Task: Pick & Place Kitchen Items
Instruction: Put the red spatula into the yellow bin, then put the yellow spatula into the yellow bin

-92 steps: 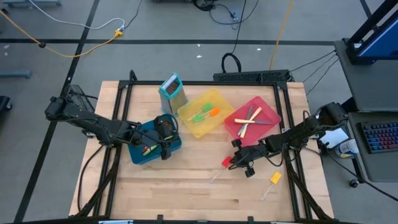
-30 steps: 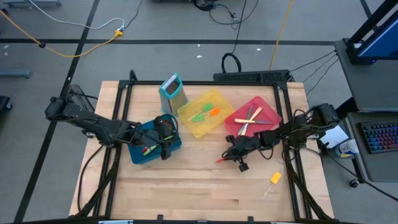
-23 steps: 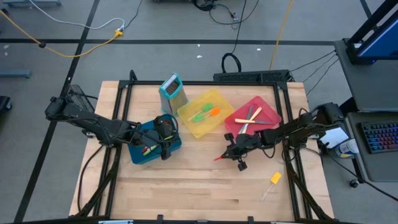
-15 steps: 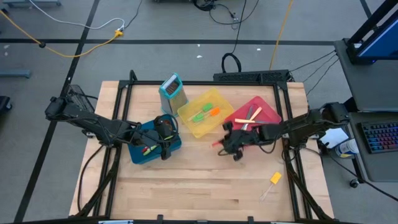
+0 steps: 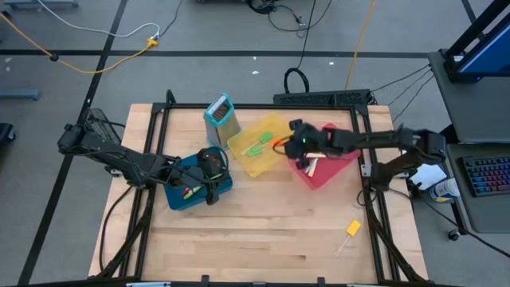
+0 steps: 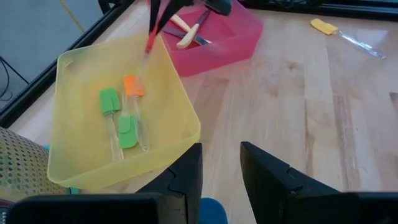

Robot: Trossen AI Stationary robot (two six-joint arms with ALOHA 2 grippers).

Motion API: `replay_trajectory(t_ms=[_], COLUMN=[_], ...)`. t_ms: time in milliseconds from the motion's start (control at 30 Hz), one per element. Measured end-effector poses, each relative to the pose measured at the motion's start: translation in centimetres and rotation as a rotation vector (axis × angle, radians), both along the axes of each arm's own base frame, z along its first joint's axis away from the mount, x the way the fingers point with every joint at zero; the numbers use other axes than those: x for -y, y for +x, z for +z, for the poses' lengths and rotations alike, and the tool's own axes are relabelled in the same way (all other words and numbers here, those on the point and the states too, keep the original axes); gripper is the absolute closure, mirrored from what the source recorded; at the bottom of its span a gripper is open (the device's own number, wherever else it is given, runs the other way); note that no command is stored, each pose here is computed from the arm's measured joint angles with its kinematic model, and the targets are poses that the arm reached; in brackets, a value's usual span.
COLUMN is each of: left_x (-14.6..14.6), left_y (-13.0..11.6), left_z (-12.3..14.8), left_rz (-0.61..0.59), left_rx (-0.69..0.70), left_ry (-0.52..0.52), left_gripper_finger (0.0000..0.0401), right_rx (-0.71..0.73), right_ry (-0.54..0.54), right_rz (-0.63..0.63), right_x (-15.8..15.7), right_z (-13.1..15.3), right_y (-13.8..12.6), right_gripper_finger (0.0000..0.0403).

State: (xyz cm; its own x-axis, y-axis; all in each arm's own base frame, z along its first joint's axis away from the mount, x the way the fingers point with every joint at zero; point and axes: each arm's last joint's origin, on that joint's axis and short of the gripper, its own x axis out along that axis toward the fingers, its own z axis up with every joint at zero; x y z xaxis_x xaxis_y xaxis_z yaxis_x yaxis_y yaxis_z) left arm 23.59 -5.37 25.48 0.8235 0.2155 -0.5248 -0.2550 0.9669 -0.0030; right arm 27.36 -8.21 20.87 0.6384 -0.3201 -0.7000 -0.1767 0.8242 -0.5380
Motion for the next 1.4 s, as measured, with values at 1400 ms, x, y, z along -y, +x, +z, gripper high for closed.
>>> replay_trajectory(t_ms=[1400], left_x=[0.0], left_y=[0.0], left_z=[-0.1], left_rz=[-0.006], left_rx=[-0.01], left_ry=[0.013], left_gripper_finger=[0.0288], right_rx=[0.123], right_ry=[0.273], right_rz=[-0.011], right_x=[-2.9], right_z=[0.2], right_y=[1.0], right_gripper_finger=[0.0267])
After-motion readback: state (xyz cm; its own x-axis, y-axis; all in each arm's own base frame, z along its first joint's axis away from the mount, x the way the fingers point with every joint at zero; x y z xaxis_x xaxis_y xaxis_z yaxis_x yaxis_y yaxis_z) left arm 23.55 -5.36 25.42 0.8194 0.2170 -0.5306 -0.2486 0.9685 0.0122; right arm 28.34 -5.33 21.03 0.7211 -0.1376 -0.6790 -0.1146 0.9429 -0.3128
